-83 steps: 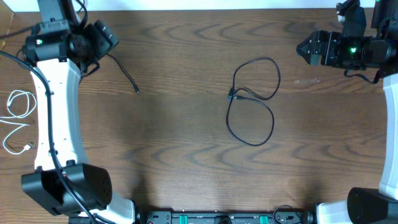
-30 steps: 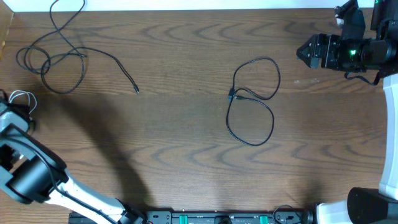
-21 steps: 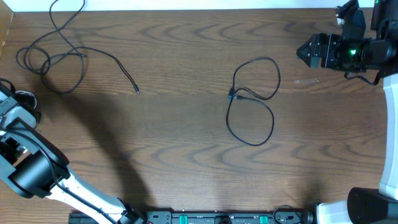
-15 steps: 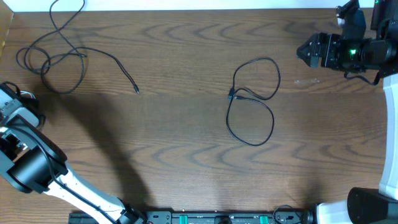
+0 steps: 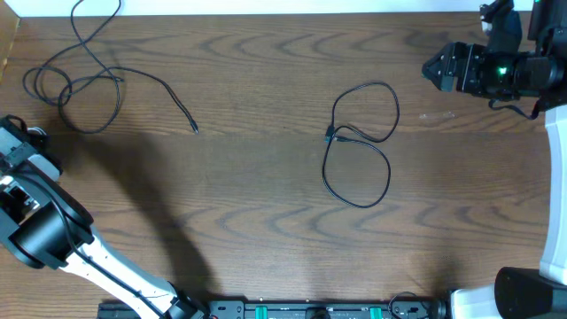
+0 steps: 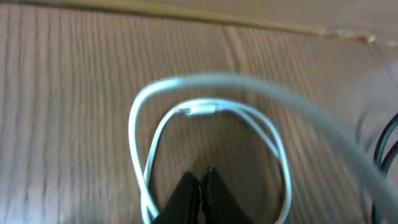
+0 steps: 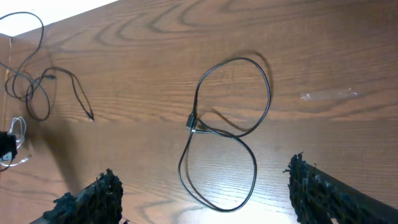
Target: Untangle cables
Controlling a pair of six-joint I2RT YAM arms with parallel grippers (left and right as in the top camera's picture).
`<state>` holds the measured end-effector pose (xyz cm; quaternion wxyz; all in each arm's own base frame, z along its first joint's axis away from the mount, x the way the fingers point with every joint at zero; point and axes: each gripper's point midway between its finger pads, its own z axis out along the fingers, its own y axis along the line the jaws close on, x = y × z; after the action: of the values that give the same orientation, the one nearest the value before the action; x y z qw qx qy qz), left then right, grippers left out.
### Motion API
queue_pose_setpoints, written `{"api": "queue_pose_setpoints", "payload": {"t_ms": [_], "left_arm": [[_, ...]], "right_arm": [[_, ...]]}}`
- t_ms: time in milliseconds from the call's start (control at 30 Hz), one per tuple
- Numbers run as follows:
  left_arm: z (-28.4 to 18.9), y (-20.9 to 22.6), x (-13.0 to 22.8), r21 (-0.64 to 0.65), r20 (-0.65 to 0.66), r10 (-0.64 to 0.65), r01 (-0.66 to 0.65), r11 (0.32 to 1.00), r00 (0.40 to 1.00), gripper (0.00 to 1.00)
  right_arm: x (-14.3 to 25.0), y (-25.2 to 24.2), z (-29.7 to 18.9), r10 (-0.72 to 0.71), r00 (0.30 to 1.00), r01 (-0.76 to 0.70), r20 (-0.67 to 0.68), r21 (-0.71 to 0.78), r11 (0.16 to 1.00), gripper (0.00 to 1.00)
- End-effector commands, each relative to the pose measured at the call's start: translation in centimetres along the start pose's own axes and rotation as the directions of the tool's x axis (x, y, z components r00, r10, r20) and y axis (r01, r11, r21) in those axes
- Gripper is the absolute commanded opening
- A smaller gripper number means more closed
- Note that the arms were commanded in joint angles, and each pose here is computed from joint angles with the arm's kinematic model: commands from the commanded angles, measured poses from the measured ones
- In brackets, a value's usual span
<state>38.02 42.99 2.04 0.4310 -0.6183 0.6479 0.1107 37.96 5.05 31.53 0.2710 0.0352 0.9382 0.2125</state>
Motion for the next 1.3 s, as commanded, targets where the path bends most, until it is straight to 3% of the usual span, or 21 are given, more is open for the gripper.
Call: {"api": "queue_pose_setpoints", "payload": {"t_ms": [0,167,433,700,833,1067,1167,1233,1267], "left_arm": [[0.6,0.6,-0.1,-0.017,0.034,0.003,-0.002,1.000,0.999,0.08],[0.1,-1.5,-1.4,0.063,0.041,-0.006,0.003,0.998,0.999,0.08],[-4.5,-2.4,-0.8,0.055,-0.140,-0.014,0.022,0.998,0.990,0.08],[-11.2,-6.4,-5.4,0.186,-0.115,-0.017,0.038,0.982,0.993,0.08],[-15.0,-6.6,-6.8,0.184,-0.120,-0.014,0.037,0.982,0.993,0.08],[-19.8,-2.1,-3.7,0.000,-0.282,0.021,-0.022,1.000,0.959,0.07],[-21.0,-0.4,-0.8,-0.093,-0.399,-0.067,0.033,0.995,0.915,0.08],[-21.9,-1.7,1.3,-0.031,-0.490,-0.035,0.023,0.999,0.871,0.07],[-22.4,-2.9,2.2,0.049,-0.523,0.046,-0.024,0.999,0.851,0.08]], "right_arm": [[0.2,0.1,0.3,0.016,1.000,-0.016,-0.010,-0.002,1.000,0.84],[0.1,0.2,0.3,0.023,1.000,-0.023,-0.004,-0.003,1.000,0.84],[0.0,0.2,0.3,0.021,1.000,-0.021,-0.002,-0.003,1.000,0.85],[0.3,0.1,0.3,0.010,1.000,-0.010,-0.014,-0.001,1.000,0.86],[0.8,0.0,0.3,-0.012,0.999,0.012,-0.032,0.001,1.000,0.86],[1.0,0.0,0.3,-0.025,0.999,0.025,-0.041,0.001,1.000,0.86],[1.0,0.0,0.3,-0.025,0.999,0.025,-0.041,0.002,1.000,0.86],[1.0,0.0,0.3,-0.025,0.999,0.025,-0.041,0.001,1.000,0.86],[1.0,0.0,0.3,-0.026,0.999,0.026,-0.039,0.002,1.000,0.86]]}}
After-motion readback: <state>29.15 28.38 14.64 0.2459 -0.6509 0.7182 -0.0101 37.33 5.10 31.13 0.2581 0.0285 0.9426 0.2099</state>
